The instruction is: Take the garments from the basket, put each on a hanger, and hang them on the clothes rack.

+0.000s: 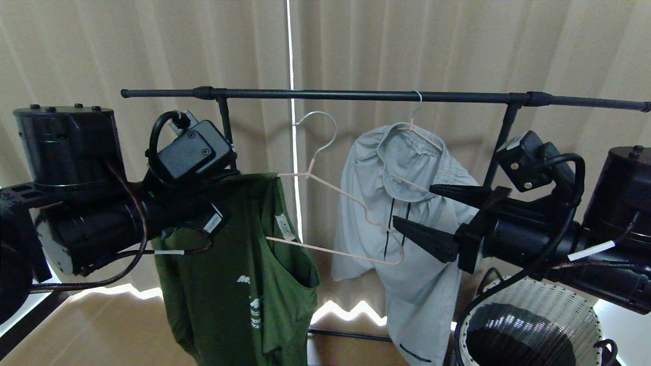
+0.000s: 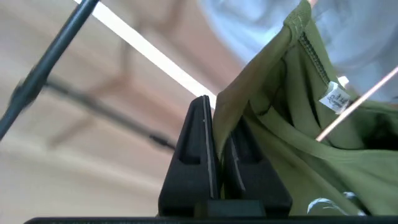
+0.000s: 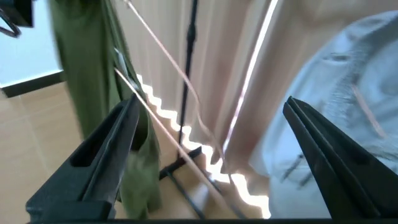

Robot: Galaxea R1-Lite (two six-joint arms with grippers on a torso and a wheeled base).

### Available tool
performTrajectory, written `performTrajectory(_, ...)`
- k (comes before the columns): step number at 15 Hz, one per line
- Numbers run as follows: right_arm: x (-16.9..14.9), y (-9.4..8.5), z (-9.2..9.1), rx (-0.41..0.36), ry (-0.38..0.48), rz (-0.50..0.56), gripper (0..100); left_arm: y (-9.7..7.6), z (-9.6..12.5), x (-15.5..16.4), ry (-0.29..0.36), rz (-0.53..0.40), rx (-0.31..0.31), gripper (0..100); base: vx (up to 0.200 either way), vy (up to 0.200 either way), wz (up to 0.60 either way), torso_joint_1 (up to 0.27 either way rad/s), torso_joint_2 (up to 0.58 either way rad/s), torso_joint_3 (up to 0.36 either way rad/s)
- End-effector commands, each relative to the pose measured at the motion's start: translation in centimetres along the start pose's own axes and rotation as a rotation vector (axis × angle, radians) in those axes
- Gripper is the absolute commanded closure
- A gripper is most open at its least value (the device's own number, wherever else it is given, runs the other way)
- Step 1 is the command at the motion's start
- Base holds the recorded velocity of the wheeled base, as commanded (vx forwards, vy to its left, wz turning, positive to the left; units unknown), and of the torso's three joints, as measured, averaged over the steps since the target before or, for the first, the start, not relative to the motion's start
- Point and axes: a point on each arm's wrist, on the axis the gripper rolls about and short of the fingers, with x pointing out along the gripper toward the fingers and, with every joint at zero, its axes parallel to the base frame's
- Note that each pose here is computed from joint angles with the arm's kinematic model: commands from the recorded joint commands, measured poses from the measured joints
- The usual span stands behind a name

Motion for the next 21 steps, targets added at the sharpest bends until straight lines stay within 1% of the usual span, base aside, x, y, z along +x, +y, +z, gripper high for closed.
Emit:
performTrajectory(1, -0.7, -0.2, -0.3, -0.01, 0.006, -0.011, 0, 0.2, 0.1, -0.5, 0.016, 0.041, -0.037, 100, 0.0, 0.0, 0.0, 0.0, 0.0, 0.0)
performTrajectory(2, -0.8, -0.3, -0.7, -0.009, 0.02, -0.017, 0, -0.1, 0.5, -0.4, 0.037, 0.08, -0.119, 100, 0.0, 0.0, 0.0, 0.0, 0.0, 0.0)
performTrajectory(3, -0.8, -0.2, -0.8, -0.009, 0.023, -0.013, 0, -0.3, 0.7, -0.4, 0.038, 0.089, -0.174, 100, 0.0, 0.0, 0.0, 0.0, 0.0, 0.0)
performTrajectory(4, -0.8, -0.3, -0.9, -0.008, 0.026, -0.015, 0, -0.4, 0.8, -0.5, 0.034, 0.089, -0.2, 100, 0.0, 0.0, 0.0, 0.0, 0.0, 0.0)
performTrajectory(6, -0.7, -0.2, -1.1, -0.005, 0.035, -0.011, 0, -0.5, 1.4, -0.7, 0.009, 0.084, -0.29, 100, 0.0, 0.0, 0.0, 0.0, 0.0, 0.0)
performTrajectory(8, -0.5, -0.2, -1.2, -0.004, 0.038, -0.005, 0, -0.4, 1.6, -0.5, -0.018, 0.107, -0.368, 100, 0.0, 0.0, 0.0, 0.0, 0.0, 0.0)
performTrajectory(10, -0.2, -0.1, -1.4, 0.001, 0.05, 0.003, 0, -0.5, 1.9, -0.5, -0.027, 0.131, -0.422, 100, 0.0, 0.0, 0.0, 0.0, 0.0, 0.0)
performTrajectory(11, 0.0, 0.3, -1.5, 0.0, 0.054, 0.021, 0, -0.7, 2.2, -0.7, -0.041, 0.125, -0.448, 100, 0.0, 0.0, 0.0, 0.0, 0.0, 0.0)
performTrajectory(13, 0.5, 1.1, -1.5, 0.011, 0.056, 0.054, 0, -1.2, 3.3, -0.8, -0.079, 0.095, -0.484, 100, 0.0, 0.0, 0.0, 0.0, 0.0, 0.0)
performTrajectory(15, 1.4, 1.7, -1.7, 0.009, 0.051, 0.079, 0, -1.1, 4.2, -0.9, -0.109, 0.089, -0.494, 100, 0.0, 0.0, 0.0, 0.0, 0.0, 0.0)
performTrajectory(16, 2.4, 1.7, -2.1, 0.003, 0.031, 0.082, 0, -1.0, 4.8, -1.0, -0.134, 0.083, -0.497, 100, 0.0, 0.0, 0.0, 0.0, 0.0, 0.0)
performTrajectory(17, 2.6, 1.7, -2.2, 0.001, 0.027, 0.08, 0, -1.0, 4.9, -1.1, -0.138, 0.08, -0.498, 100, 0.0, 0.0, 0.0, 0.0, 0.0, 0.0)
performTrajectory(18, 3.9, 1.6, -2.6, -0.004, 0.002, 0.08, 0, -1.2, 5.6, -1.3, -0.167, 0.062, -0.52, 100, 0.0, 0.0, 0.0, 0.0, 0.0, 0.0)
performTrajectory(21, 5.1, 1.5, -3.0, -0.003, 0.005, 0.077, 0, -1.7, 6.5, -2.1, -0.205, 0.031, -0.53, 100, 0.0, 0.0, 0.0, 0.0, 0.0, 0.0)
